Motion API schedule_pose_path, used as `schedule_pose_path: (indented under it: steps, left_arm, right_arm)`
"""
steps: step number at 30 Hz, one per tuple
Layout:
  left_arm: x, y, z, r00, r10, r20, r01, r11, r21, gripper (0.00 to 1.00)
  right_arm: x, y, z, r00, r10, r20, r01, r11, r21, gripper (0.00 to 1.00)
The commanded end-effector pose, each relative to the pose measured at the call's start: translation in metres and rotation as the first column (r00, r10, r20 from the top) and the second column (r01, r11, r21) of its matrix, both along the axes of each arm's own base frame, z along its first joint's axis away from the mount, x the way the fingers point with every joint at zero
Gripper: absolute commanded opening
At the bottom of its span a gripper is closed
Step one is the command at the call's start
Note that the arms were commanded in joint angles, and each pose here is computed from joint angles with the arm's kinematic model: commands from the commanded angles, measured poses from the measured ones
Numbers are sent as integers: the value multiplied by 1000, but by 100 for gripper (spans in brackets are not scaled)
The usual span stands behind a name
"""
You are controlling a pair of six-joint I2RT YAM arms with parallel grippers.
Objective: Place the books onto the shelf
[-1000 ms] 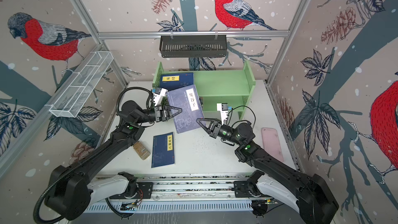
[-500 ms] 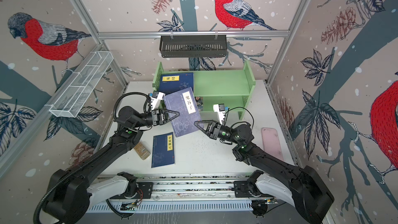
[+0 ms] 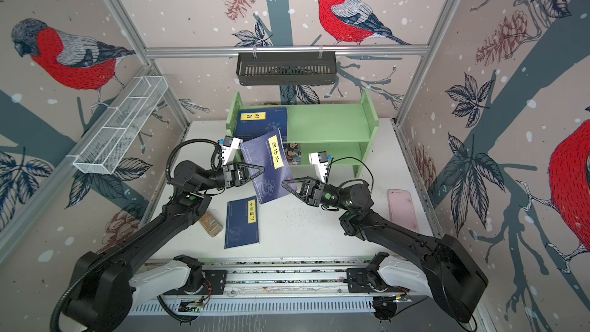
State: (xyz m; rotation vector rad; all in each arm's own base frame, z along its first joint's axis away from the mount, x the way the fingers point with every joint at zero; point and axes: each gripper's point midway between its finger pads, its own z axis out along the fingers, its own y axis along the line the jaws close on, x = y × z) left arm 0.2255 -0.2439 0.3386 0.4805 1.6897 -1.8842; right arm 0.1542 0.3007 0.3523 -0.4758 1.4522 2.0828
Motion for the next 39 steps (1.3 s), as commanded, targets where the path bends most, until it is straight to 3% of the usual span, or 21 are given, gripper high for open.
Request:
schedule_pose_path:
  steps: [1,5,7,9,11,15,19,23,39]
  left_arm:
    - [12,4,-3,998,70,2,-70,998,-3,0]
    - [11,4,1,998,67,16,-67,998,-10,0]
    - [9,4,7,997,62,35,-61,998,-18,0]
    - [8,4,14,997,56,52,-55,998,-22,0]
    - [7,4,19,997,54,64,-52,998,-27,0]
    - [8,4,22,996,58,65,-56,998,-28,0]
    - [14,4,21,996,76,45,-75,997,-26,0]
    - [23,6,27,994,103,36,-101,994,-34,0]
    - [35,9,43,992,124,9,-123,989,-81,0]
  right_arm:
    - [-28,-8,26,985,71,156,-82,994,67,0]
    - [-9,-1,11,994,-1,107,2,1000,-15,3]
    - [10,1,-4,995,-81,57,87,991,-97,30]
    - [24,-4,-12,987,-155,32,158,977,-141,35]
    - [29,-14,-12,982,-187,13,187,974,-124,58]
    - [28,-33,-6,981,-192,-9,192,980,-49,73]
    - [26,-37,0,978,-210,8,210,977,-48,93]
    - [25,-38,0,975,-224,3,224,974,-46,100]
    - [36,-25,0,961,-275,-8,275,961,12,100]
